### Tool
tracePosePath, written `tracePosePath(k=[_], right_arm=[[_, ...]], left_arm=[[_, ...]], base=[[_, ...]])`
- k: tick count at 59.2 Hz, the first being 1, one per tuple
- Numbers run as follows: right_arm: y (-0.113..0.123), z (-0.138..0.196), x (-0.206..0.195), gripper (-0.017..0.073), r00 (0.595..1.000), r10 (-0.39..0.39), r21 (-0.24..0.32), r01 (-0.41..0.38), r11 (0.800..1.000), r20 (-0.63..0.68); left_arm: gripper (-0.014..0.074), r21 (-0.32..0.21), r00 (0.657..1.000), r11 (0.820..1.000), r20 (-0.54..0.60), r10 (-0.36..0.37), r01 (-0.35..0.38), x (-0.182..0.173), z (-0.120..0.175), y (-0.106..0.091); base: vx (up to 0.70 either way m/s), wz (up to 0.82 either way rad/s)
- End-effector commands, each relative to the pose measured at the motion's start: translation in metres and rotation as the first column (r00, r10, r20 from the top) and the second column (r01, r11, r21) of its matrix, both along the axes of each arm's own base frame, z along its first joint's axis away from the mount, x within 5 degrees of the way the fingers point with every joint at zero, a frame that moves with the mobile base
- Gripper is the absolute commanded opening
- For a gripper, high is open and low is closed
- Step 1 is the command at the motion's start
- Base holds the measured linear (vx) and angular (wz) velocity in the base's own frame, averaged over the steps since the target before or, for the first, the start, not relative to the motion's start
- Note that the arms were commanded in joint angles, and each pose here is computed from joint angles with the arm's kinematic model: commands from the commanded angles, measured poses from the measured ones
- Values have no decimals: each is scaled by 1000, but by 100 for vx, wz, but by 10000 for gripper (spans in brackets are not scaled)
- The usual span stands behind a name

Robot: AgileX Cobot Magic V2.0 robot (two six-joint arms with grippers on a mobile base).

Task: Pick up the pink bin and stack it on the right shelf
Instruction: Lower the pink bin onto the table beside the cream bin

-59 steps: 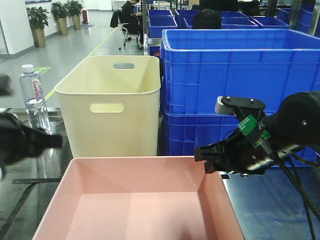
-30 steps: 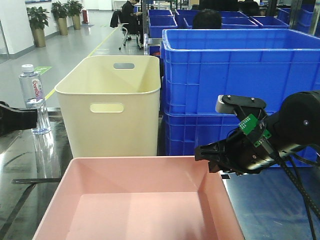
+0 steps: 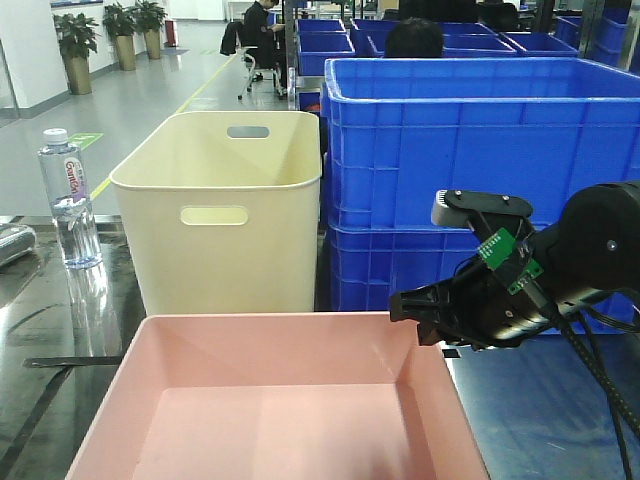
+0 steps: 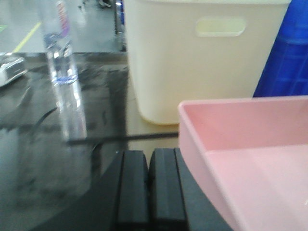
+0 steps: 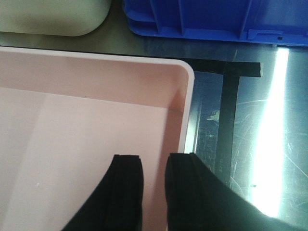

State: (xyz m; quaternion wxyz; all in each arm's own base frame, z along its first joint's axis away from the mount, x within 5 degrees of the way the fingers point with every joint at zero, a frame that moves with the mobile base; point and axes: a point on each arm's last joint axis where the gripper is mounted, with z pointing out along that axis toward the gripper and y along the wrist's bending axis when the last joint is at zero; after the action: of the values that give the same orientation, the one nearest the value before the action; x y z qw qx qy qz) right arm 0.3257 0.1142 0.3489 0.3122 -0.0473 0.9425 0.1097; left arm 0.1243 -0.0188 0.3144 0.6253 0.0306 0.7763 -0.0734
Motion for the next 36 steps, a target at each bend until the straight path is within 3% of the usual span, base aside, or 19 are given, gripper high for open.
tracePosePath(k=[1, 19, 28, 36], right_arm=[[-4, 28, -4, 221, 992, -1, 29, -2, 1000, 130], [-4, 28, -4, 221, 992, -1, 29, -2, 1000, 130], [-4, 28, -4, 221, 992, -1, 28, -2, 1000, 127], [-4, 28, -4, 221, 992, -1, 28, -3, 1000, 125]], left_arm=[[100, -25, 991, 998, 127, 52, -49, -22, -11, 8], [100, -48, 971, 989, 186, 148, -141, -67, -101, 18], [102, -50, 971, 988, 188, 151, -144, -68, -122, 18], [102, -44, 973, 989, 174, 149, -144, -68, -123, 18]], base=[[0, 0], [0, 0], [0, 0], [0, 0]])
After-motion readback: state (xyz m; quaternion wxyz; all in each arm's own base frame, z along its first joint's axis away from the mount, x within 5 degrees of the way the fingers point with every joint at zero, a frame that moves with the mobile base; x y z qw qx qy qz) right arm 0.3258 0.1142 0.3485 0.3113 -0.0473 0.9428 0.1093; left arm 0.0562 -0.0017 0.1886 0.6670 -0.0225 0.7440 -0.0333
